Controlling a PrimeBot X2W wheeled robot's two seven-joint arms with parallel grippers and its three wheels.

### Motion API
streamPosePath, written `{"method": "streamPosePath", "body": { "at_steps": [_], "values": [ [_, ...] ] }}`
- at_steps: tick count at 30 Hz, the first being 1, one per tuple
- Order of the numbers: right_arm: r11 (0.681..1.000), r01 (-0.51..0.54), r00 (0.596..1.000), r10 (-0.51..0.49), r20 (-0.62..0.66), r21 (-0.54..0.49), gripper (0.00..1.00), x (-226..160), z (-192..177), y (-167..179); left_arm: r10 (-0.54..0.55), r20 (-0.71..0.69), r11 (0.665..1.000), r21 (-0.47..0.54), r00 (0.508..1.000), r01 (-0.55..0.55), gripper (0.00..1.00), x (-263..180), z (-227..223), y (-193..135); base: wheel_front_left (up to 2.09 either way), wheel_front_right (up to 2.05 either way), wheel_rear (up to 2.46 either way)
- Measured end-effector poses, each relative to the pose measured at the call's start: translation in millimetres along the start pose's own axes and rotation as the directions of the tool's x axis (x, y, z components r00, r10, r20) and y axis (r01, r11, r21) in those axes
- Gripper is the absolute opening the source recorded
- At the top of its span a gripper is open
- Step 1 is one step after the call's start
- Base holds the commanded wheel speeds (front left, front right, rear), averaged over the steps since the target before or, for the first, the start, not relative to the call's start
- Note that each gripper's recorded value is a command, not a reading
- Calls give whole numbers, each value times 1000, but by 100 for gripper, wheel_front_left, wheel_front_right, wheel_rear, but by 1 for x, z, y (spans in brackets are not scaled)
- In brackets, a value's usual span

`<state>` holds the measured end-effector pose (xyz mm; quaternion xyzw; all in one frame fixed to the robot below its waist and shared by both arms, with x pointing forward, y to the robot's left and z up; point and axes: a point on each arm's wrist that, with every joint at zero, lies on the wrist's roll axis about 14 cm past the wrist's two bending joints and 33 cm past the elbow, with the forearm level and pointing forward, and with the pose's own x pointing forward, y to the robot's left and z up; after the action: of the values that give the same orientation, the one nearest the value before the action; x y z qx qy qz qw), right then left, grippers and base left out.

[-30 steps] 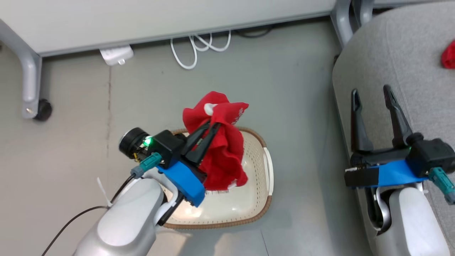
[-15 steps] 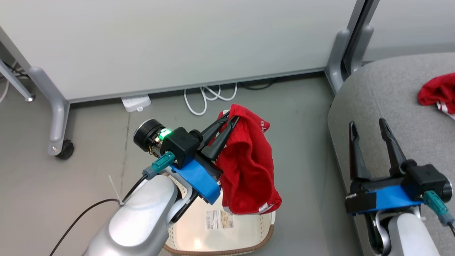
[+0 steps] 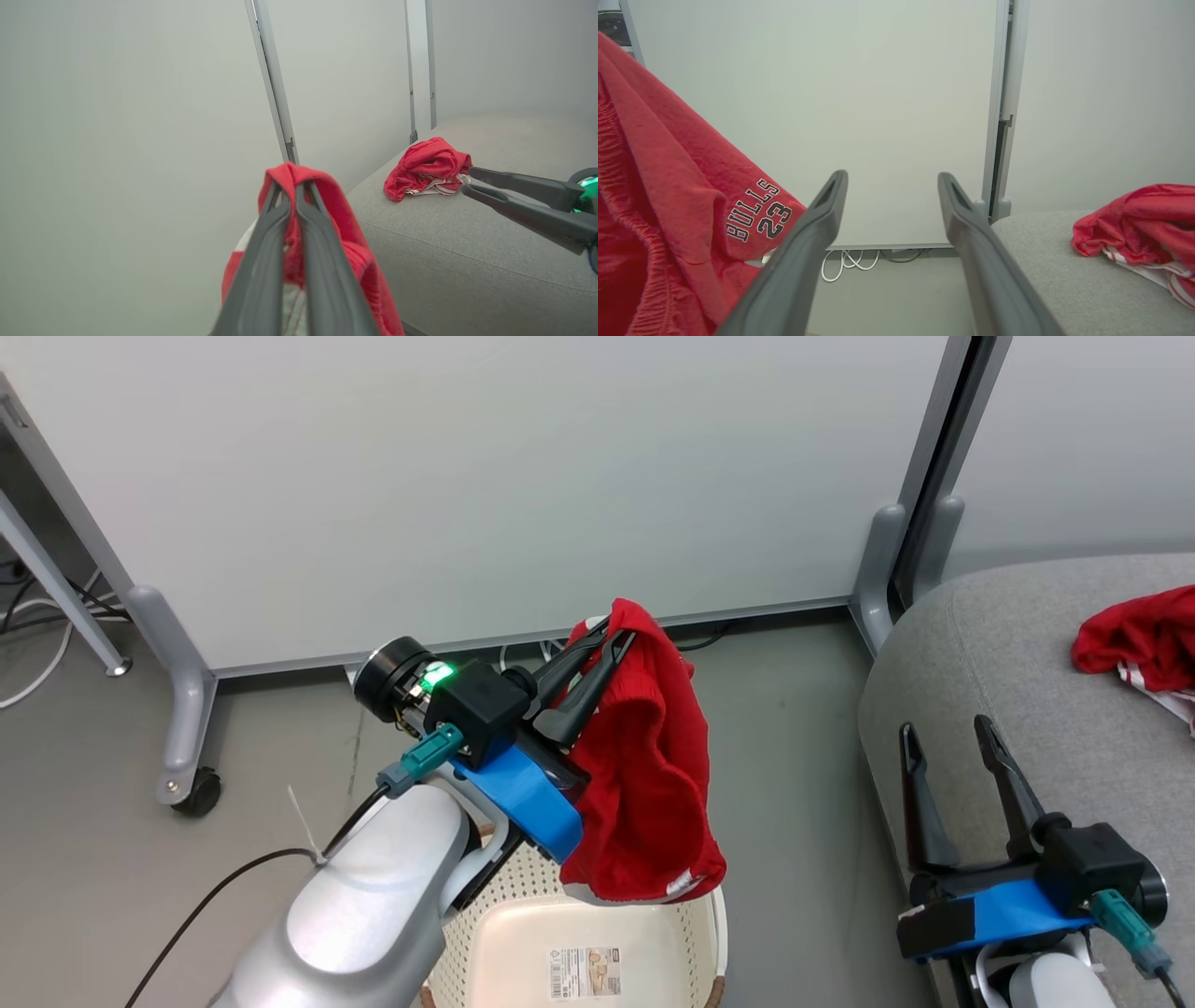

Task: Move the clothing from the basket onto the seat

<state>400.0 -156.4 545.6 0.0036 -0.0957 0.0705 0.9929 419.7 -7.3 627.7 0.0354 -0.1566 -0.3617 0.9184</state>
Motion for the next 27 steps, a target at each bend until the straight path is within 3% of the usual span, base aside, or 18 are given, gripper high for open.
{"method": "streamPosePath", "body": {
  "at_steps": [15,27],
  "values": [
    [998,-66,998,66,-6,10,100,-3,-2,21,8,10,1000,18,1000,-8,0,-2,7,2,0,0,0],
    [964,-265,964,265,-22,15,100,-4,-7,80,15,-5,1000,11,1000,-15,0,-2,0,5,0,0,0]
  ]
}}
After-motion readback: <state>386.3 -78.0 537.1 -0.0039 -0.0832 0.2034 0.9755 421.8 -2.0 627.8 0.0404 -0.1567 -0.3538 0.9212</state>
